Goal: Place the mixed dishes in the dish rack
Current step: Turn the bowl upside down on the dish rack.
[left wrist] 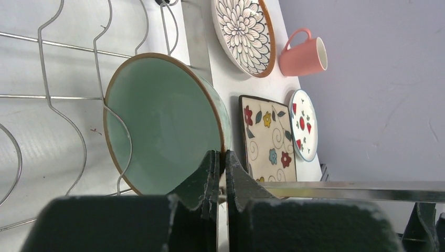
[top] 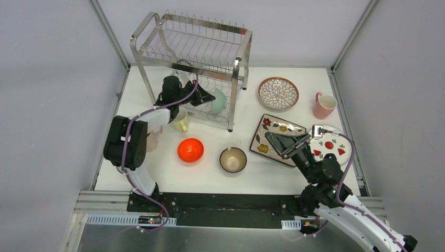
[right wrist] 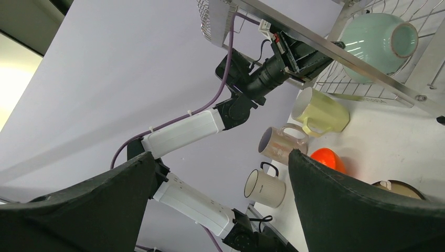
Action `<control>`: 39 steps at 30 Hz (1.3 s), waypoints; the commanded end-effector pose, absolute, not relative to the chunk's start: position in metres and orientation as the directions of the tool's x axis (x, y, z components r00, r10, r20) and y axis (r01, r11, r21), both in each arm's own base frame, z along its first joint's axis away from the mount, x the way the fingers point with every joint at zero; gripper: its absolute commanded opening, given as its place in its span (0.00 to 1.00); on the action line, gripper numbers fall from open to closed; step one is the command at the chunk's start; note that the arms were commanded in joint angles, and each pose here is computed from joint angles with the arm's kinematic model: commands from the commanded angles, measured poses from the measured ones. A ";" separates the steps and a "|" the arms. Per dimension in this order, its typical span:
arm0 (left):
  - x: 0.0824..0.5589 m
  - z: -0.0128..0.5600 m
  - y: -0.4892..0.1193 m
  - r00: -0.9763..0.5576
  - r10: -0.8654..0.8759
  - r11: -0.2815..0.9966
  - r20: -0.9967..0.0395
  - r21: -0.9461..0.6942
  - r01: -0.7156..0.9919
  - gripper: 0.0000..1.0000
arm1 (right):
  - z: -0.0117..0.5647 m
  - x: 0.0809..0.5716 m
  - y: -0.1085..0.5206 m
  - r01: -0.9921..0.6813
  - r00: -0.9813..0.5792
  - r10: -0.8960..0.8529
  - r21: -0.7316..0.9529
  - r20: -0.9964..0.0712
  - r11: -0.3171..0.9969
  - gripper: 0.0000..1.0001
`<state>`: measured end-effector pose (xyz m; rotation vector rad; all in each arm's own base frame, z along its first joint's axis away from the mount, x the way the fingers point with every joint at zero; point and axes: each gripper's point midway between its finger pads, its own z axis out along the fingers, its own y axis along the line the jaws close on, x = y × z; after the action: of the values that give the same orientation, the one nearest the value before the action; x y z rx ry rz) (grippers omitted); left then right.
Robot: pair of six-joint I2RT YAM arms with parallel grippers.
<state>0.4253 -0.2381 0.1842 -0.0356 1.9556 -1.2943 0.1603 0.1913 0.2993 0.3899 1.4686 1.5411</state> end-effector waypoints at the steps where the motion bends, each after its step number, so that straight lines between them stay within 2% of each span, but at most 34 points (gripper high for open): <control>1: 0.429 0.176 -0.218 -0.692 -0.487 0.519 -0.533 -0.814 0.261 0.00 | 0.312 0.159 0.186 -0.428 -0.484 0.795 0.891 -0.366 0.149 1.00; 13: 0.431 0.160 -0.190 -0.673 -0.548 0.571 -0.496 -0.810 0.133 0.00 | 0.312 0.156 0.183 -0.431 -0.484 0.796 0.891 -0.363 0.145 1.00; 20: 0.431 0.137 -0.165 -0.659 -0.562 0.669 -0.500 -0.743 -0.006 0.01 | 0.313 0.153 0.180 -0.433 -0.483 0.797 0.890 -0.363 0.143 1.00; 26: 0.429 0.139 -0.147 -0.630 -0.563 0.725 -0.536 -0.685 -0.065 0.09 | 0.313 0.153 0.178 -0.431 -0.480 0.799 0.890 -0.362 0.145 1.00; 28: 0.428 0.138 -0.141 -0.623 -0.566 0.741 -0.540 -0.665 -0.097 0.15 | 0.312 0.153 0.179 -0.430 -0.482 0.798 0.891 -0.362 0.145 1.00; 39: 0.423 0.158 -0.138 -0.623 -0.528 0.771 -0.577 -0.633 -0.067 0.32 | 0.312 0.152 0.179 -0.430 -0.487 0.794 0.891 -0.362 0.142 1.00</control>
<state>0.4241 -0.1459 0.1392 -0.4792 2.1859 -0.7808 0.1552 0.1837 0.2973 0.3957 1.4671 1.5349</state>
